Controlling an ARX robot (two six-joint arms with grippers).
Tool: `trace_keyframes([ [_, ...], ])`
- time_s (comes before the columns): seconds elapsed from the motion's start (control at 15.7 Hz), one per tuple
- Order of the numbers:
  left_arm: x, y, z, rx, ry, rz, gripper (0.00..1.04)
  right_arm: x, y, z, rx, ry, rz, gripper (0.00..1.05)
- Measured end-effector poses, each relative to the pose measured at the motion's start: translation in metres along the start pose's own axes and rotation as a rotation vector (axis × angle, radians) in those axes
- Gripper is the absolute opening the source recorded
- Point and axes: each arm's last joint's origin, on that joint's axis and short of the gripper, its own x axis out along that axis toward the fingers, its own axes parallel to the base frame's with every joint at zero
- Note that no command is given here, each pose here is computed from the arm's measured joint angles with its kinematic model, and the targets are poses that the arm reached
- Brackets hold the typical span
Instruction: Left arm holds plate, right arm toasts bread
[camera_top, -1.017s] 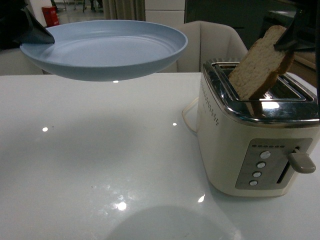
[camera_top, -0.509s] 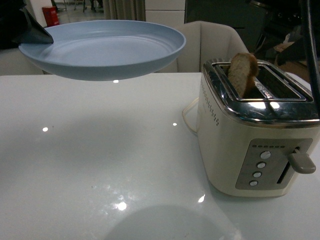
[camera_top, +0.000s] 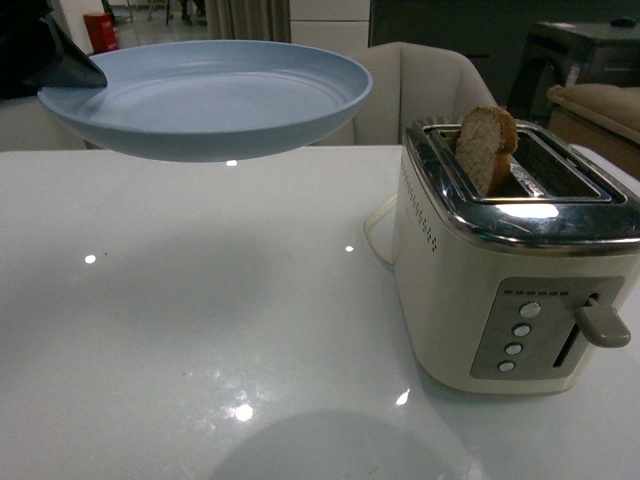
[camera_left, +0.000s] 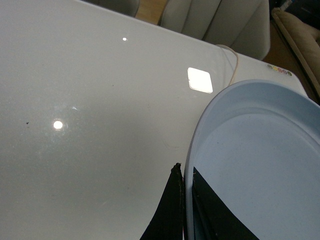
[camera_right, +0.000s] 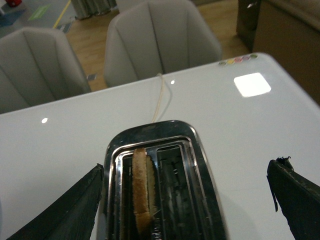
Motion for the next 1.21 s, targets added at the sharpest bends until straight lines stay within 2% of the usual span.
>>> trace_keyframes([
  [0.19,0.0,0.0,0.0,0.0,0.0,0.0,0.03,-0.045,-0.015,-0.03,-0.112,-0.144,-0.079,0.98],
  [0.38,0.0,0.0,0.0,0.0,0.0,0.0,0.03,-0.069,-0.038,-0.066,-0.125,-0.12,-0.114,0.98],
  [0.7,0.0,0.0,0.0,0.0,0.0,0.0,0.03,-0.086,-0.051,-0.073,-0.115,-0.191,-0.123,0.98],
  [0.76,0.0,0.0,0.0,0.0,0.0,0.0,0.03,-0.09,-0.059,-0.074,-0.116,-0.258,-0.089,0.94],
  [0.83,0.0,0.0,0.0,0.0,0.0,0.0,0.03,-0.099,-0.07,-0.081,-0.14,-0.322,-0.006,0.81],
  [0.89,0.0,0.0,0.0,0.0,0.0,0.001,0.03,-0.107,-0.081,-0.094,-0.163,-0.304,0.038,0.7],
  [1.02,0.0,0.0,0.0,0.0,-0.002,-0.001,0.03,-0.121,-0.094,-0.117,-0.175,-0.272,0.04,0.48],
  [1.21,0.0,0.0,0.0,0.0,-0.001,0.0,0.03,-0.138,-0.097,-0.139,-0.185,-0.288,0.063,0.22],
])
